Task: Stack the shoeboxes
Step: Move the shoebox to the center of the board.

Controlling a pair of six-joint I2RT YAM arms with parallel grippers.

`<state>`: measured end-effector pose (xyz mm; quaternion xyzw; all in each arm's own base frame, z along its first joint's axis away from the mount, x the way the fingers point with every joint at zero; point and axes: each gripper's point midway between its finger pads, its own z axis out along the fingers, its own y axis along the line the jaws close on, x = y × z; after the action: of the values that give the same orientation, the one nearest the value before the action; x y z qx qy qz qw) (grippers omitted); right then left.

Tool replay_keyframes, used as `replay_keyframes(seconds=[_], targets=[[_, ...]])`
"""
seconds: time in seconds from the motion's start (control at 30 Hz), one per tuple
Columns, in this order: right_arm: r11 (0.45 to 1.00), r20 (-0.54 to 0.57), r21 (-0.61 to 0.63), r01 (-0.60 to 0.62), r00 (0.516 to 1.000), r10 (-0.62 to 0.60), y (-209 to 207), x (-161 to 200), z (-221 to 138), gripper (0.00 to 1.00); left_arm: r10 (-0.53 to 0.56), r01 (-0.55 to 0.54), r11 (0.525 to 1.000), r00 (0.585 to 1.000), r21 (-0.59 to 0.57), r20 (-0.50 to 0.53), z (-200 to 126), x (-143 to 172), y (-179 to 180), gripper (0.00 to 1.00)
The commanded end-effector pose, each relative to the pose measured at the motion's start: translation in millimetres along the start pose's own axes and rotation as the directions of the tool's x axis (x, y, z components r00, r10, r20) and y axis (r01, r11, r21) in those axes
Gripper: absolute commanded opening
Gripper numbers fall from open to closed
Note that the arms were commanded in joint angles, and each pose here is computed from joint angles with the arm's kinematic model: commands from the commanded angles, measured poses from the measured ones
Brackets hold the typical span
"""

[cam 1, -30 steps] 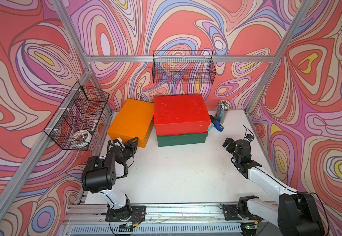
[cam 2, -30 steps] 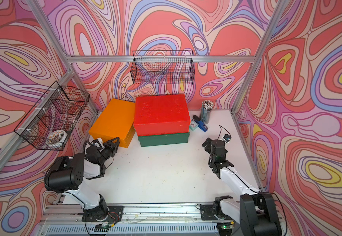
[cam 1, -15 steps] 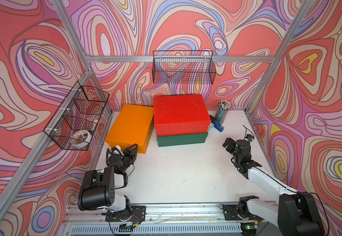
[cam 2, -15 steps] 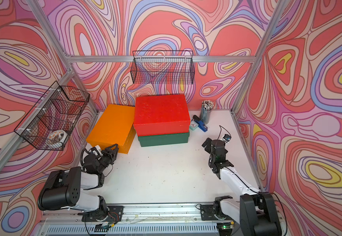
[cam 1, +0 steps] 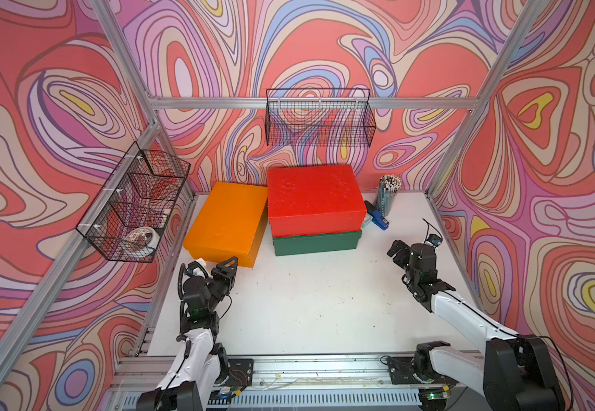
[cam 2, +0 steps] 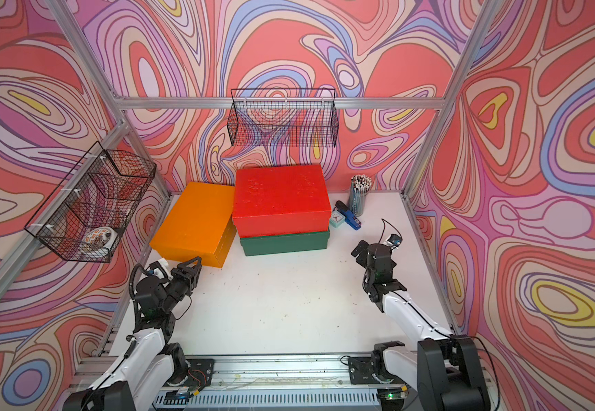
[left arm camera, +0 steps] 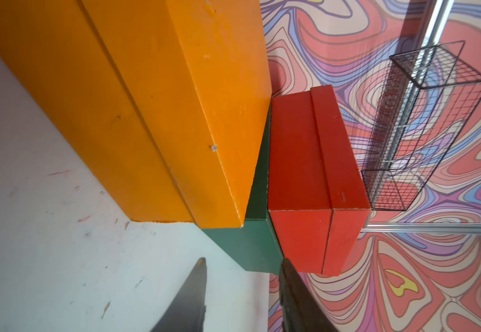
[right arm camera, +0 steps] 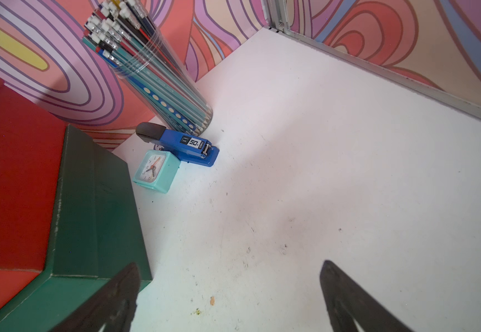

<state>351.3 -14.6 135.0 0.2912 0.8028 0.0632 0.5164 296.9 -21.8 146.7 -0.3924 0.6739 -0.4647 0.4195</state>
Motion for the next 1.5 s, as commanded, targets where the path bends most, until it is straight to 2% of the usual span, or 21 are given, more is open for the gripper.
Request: replay_keyframes(seconds=[0.0,0.13,0.27,0.37,0.53,0.7,0.83,1.0,1.1,1.17,1.27,1.37,1.47], targets=[[1.0,0.001,0.0,0.005,1.0,-0.005,-3.1,1.5,-2.7,0.98,0.091,-0.096,0.991,0.994,-0.095,-0.056,-4.1,-2.2,-15.6,0.51],[1.0,0.002,-0.012,0.008,1.0,-0.008,-1.8,1.7,-3.9,0.98,0.263,-0.278,0.949,0.958,-0.151,-0.113,-1.8,-23.7,-68.1,0.61],[1.0,0.004,-0.018,0.007,1.0,-0.007,-0.9,1.5,-4.6,0.98,0.354,-0.377,0.906,0.924,-0.195,-0.142,19.2,-50.8,-96.1,0.68],[1.0,0.002,-0.022,0.009,1.0,-0.009,-0.4,2.1,-4.3,0.98,0.385,-0.413,0.874,0.91,-0.255,-0.152,43.9,-74.5,-104.3,0.72],[1.0,-0.002,-0.029,0.012,1.0,-0.012,1.8,2.3,-2.8,0.98,0.502,-0.518,0.781,0.853,-0.348,-0.145,90.8,-111.8,-121.9,0.76],[1.0,-0.007,-0.028,0.015,1.0,-0.015,2.5,2.5,-0.7,0.98,0.584,-0.604,0.708,0.792,-0.366,-0.177,150.3,-132.5,-137.8,0.78],[0.999,-0.008,-0.033,0.017,1.0,-0.017,3.1,3.2,-1.0,0.98,0.626,-0.635,0.656,0.76,-0.408,-0.176,196.6,-160.9,-135.0,0.8],[0.999,-0.003,-0.042,0.016,1.0,-0.016,4.2,2.8,-2.0,0.98,0.652,-0.677,0.569,0.718,-0.467,-0.246,262.9,-189.1,-113.0,0.8],[0.999,-0.005,-0.041,0.016,1.0,-0.016,4.4,3.0,-1.2,0.98,0.703,-0.722,0.529,0.667,-0.446,-0.247,295.0,-197.4,-111.2,0.82],[0.999,-0.007,-0.041,0.019,1.0,-0.019,4.8,3.3,-0.4,0.98,0.741,-0.742,0.492,0.632,-0.455,-0.227,309.9,-204.1,-104.5,0.87],[0.999,-0.012,-0.043,0.019,1.0,-0.019,6.1,3.2,1.0,0.98,0.794,-0.752,0.432,0.58,-0.498,-0.186,323.7,-217.3,-90.6,0.96],[0.999,-0.015,-0.041,0.02,1.0,-0.02,5.8,4.0,1.9,0.98,0.826,-0.767,0.38,0.533,-0.516,-0.183,336.8,-223.0,-76.4,0.99],[0.999,-0.016,-0.042,0.022,1.0,-0.022,6.6,3.8,2.8,0.98,0.865,-0.791,0.291,0.458,-0.539,-0.206,348.6,-225.4,-67.3,1.0]])
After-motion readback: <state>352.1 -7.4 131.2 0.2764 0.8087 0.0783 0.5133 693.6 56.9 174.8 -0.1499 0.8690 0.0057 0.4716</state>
